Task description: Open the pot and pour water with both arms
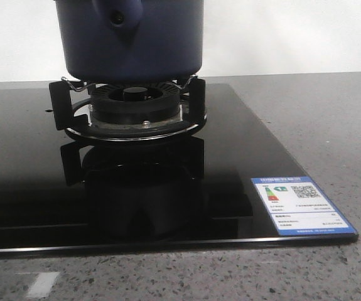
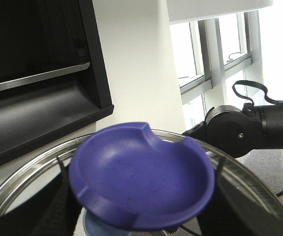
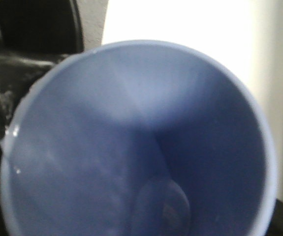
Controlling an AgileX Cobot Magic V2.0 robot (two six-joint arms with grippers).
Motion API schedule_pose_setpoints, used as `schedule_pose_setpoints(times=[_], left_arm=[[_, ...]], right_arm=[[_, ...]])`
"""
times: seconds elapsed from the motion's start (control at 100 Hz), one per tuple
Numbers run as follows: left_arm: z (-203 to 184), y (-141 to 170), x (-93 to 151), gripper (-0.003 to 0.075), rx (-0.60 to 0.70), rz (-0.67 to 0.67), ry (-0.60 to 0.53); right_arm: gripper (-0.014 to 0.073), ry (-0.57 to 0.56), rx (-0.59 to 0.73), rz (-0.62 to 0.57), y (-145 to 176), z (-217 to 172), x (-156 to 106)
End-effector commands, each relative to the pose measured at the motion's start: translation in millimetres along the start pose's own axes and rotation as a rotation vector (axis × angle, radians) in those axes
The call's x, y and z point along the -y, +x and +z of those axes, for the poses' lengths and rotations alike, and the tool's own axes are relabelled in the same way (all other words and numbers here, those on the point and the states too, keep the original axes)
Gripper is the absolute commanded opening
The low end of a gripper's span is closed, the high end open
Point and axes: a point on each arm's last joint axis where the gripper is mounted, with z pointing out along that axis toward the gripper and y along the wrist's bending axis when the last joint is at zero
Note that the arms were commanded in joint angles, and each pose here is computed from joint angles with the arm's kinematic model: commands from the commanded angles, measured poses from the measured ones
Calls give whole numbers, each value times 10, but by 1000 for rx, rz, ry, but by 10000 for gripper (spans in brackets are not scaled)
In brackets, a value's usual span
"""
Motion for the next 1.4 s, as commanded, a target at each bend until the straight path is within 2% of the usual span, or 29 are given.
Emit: schedule_pose_setpoints(times=[0.0, 0.19, 0.67, 0.92, 1.14, 1.39], left_arm=[[-84, -201, -3, 232, 92, -31, -34], [-84, -200, 1, 232, 90, -31, -30], [-84, -199, 0, 232, 89, -30, -31], [-83, -197, 2, 232, 86, -24, -31], [-83, -197, 2, 232, 86, -24, -31], [-83, -197, 2, 232, 86, -24, -31]], right_arm=[[289, 240, -9, -36, -33, -311, 383], [289, 365, -24, -59, -26, -345, 491], [289, 533, -100, -310, -79, -411, 629], [289, 537, -96, -416, -233, -408, 620], [289, 533, -97, -443, -267, -406, 614], [289, 429, -113, -438, -230, -356, 525]])
